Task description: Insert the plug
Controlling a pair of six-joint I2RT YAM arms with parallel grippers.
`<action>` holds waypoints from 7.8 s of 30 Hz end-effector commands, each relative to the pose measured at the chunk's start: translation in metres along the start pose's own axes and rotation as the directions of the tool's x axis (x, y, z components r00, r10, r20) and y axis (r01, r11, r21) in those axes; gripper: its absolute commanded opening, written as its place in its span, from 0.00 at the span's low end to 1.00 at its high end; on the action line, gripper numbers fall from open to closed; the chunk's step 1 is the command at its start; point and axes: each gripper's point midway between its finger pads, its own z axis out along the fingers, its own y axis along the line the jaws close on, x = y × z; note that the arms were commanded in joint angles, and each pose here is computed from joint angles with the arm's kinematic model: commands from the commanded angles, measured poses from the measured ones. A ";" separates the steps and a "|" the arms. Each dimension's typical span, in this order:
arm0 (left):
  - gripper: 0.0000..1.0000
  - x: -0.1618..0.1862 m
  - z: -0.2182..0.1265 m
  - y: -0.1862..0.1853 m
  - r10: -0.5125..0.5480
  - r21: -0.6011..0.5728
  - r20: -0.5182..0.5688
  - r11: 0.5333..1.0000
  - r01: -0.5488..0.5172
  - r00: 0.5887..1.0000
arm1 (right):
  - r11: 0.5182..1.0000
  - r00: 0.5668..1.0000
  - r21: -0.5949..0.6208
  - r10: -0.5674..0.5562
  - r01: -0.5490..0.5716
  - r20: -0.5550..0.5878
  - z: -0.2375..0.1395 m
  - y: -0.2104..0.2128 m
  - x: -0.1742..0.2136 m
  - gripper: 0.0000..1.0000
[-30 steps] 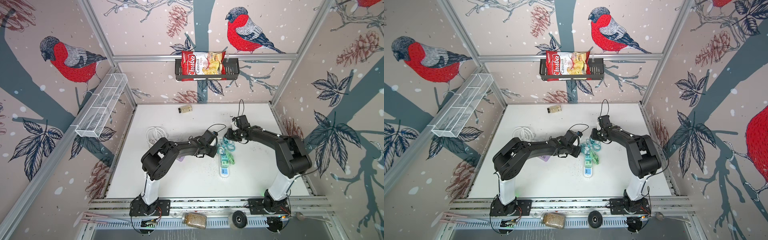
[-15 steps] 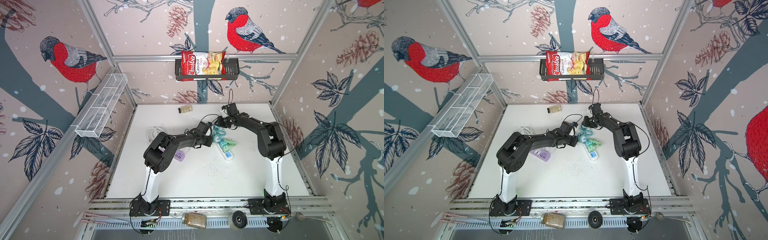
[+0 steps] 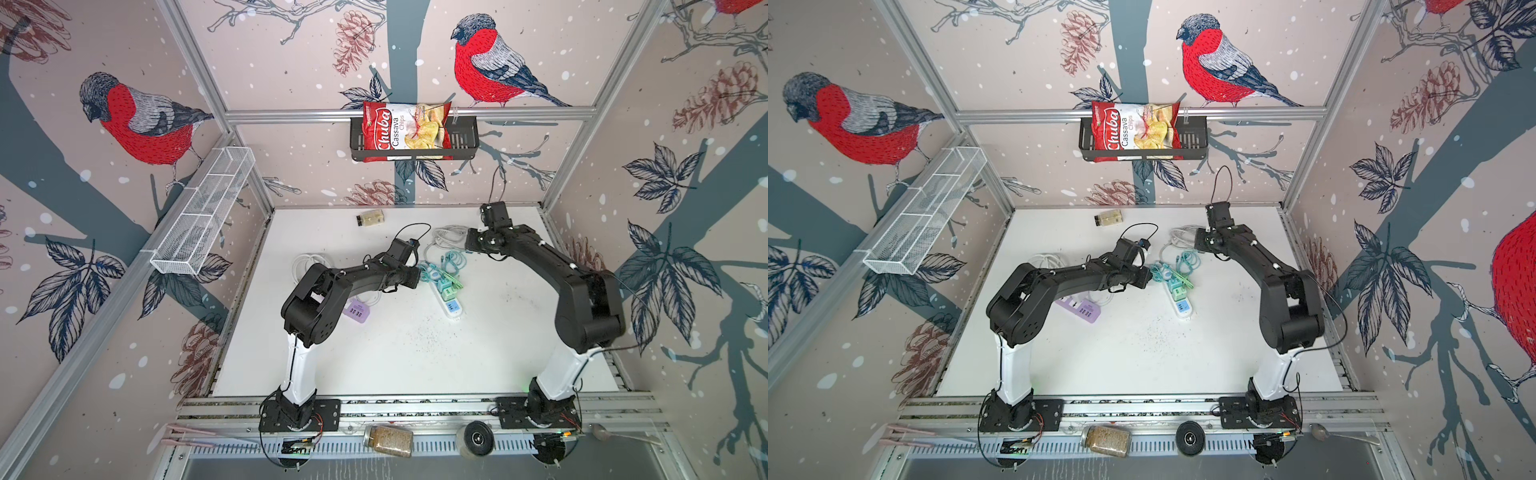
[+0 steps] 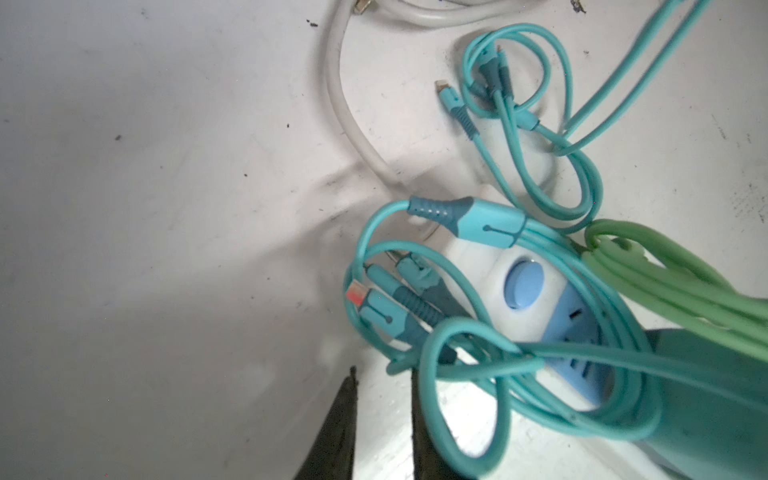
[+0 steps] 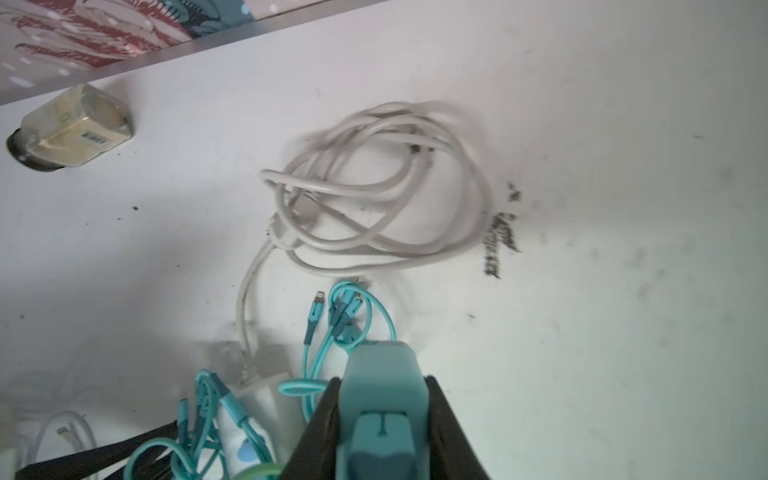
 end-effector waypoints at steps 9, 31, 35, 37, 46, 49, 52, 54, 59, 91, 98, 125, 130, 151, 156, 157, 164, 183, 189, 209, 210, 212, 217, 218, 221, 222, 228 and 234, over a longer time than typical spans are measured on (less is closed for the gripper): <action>0.41 -0.020 -0.011 -0.009 -0.006 0.037 0.070 0.999 0.003 0.998 | 0.997 0.998 0.055 0.056 -0.057 0.021 -0.066 -0.029 0.064 0.06; 0.43 -0.019 -0.022 -0.021 -0.060 0.109 0.126 0.993 0.047 0.990 | 0.952 0.978 -0.276 -0.173 0.136 -0.114 -0.081 0.047 0.154 0.06; 0.43 -0.017 -0.021 -0.020 -0.059 0.109 0.122 0.993 0.046 0.991 | 0.936 0.966 -0.297 -0.229 0.186 -0.116 -0.081 0.061 0.159 0.05; 0.43 -0.017 -0.022 -0.020 -0.063 0.110 0.127 0.993 0.049 0.990 | 0.930 0.956 -0.295 -0.265 0.218 -0.128 -0.076 0.067 0.162 0.05; 0.43 -0.015 -0.020 -0.015 -0.056 0.083 0.130 0.995 0.046 0.990 | 0.924 0.932 -0.238 -0.337 0.301 -0.131 -0.059 0.076 0.157 0.04; 0.44 -0.014 -0.018 -0.014 -0.050 0.079 0.131 0.996 0.040 0.990 | 0.924 0.930 -0.232 -0.341 0.305 -0.138 -0.055 0.077 0.159 0.04; 0.44 -0.013 -0.018 -0.025 -0.038 0.139 0.118 0.990 0.021 0.992 | 0.924 0.927 -0.224 -0.347 0.310 -0.145 -0.053 0.076 0.160 0.04; 0.46 -0.013 -0.020 -0.033 -0.014 0.150 0.114 0.989 -0.004 0.993 | 0.924 0.927 -0.224 -0.346 0.310 -0.145 -0.052 0.076 0.160 0.04; 0.53 -0.011 -0.021 -0.029 0.021 0.066 0.103 0.997 -0.028 0.994 | 0.926 0.927 -0.215 -0.344 0.309 -0.151 -0.049 0.074 0.162 0.04; 0.57 -0.030 -0.058 -0.039 0.037 0.099 0.222 0.993 -0.060 0.974 | 0.932 0.941 -0.166 -0.334 0.322 -0.048 -0.046 0.086 0.155 0.02; 0.56 -0.027 -0.062 -0.038 0.042 0.097 0.224 0.993 -0.065 0.974 | 0.936 0.942 -0.141 -0.332 0.322 -0.053 -0.042 0.083 0.161 0.01; 0.55 -0.030 -0.077 -0.037 0.044 0.092 0.267 0.993 -0.071 0.963 | 0.918 0.913 -0.128 -0.391 0.376 -0.118 -0.027 0.080 0.191 0.01; 0.55 -0.030 -0.078 -0.037 0.046 0.093 0.268 0.993 -0.073 0.962 | 0.922 0.917 -0.125 -0.381 0.367 -0.121 -0.031 0.079 0.193 0.01; 0.54 -0.032 -0.083 -0.037 0.056 0.087 0.280 0.993 -0.083 0.958 | 0.925 0.921 -0.072 -0.377 0.372 -0.092 -0.024 0.071 0.176 0.00; 0.54 -0.030 -0.080 -0.037 0.053 0.093 0.272 0.992 -0.081 0.961 | 0.927 0.922 -0.076 -0.374 0.368 -0.100 -0.022 0.069 0.178 0.01; 0.54 -0.030 -0.080 -0.038 0.053 0.094 0.271 0.992 -0.081 0.961 | 0.924 0.918 -0.074 -0.381 0.375 -0.106 -0.022 0.068 0.180 0.01; 0.53 -0.028 -0.078 -0.037 0.054 0.094 0.265 0.992 -0.082 0.963 | 0.916 0.910 -0.080 -0.400 0.393 -0.108 -0.028 0.059 0.178 0.01; 0.53 -0.031 -0.083 -0.036 0.055 0.085 0.272 0.993 -0.081 0.961 | 0.908 0.908 -0.113 -0.413 0.404 -0.071 -0.024 0.079 0.171 0.00; 0.53 -0.030 -0.082 -0.037 0.058 0.088 0.271 0.993 -0.085 0.961 | 0.909 0.911 -0.106 -0.409 0.402 -0.048 -0.023 0.078 0.168 0.00; 0.52 -0.025 -0.084 -0.037 0.060 0.093 0.265 0.992 -0.088 0.962 | 0.895 0.903 -0.118 -0.426 0.430 0.053 -0.031 0.086 0.163 0.00; 0.52 -0.025 -0.084 -0.037 0.060 0.093 0.265 0.992 -0.088 0.962 | 0.895 0.904 -0.125 -0.424 0.428 0.058 -0.030 0.087 0.163 0.00; 0.52 -0.024 -0.084 -0.036 0.059 0.091 0.264 0.992 -0.086 0.963 | 0.895 0.904 -0.126 -0.424 0.428 0.059 -0.029 0.088 0.162 0.00; 0.52 -0.023 -0.086 -0.036 0.060 0.089 0.265 0.992 -0.087 0.962 | 0.897 0.905 -0.121 -0.418 0.424 0.075 -0.028 0.090 0.158 0.00; 0.52 -0.023 -0.086 -0.036 0.060 0.088 0.265 0.992 -0.086 0.962 | 0.898 0.907 -0.125 -0.415 0.422 0.075 -0.028 0.089 0.158 0.00; 0.52 -0.023 -0.087 -0.036 0.062 0.088 0.267 0.992 -0.089 0.962 | 0.900 0.909 -0.126 -0.413 0.418 0.064 -0.023 0.087 0.159 0.00; 0.52 -0.023 -0.088 -0.037 0.063 0.088 0.269 0.992 -0.089 0.961 | 0.900 0.908 -0.120 -0.415 0.419 0.059 -0.022 0.087 0.160 0.00; 0.52 -0.022 -0.088 -0.036 0.063 0.087 0.271 0.992 -0.090 0.960 | 0.903 0.909 -0.105 -0.415 0.416 0.038 -0.021 0.080 0.163 0.00; 0.52 -0.024 -0.089 -0.037 0.063 0.093 0.274 0.991 -0.092 0.960 | 0.903 0.910 -0.125 -0.414 0.411 0.005 -0.014 0.080 0.172 0.00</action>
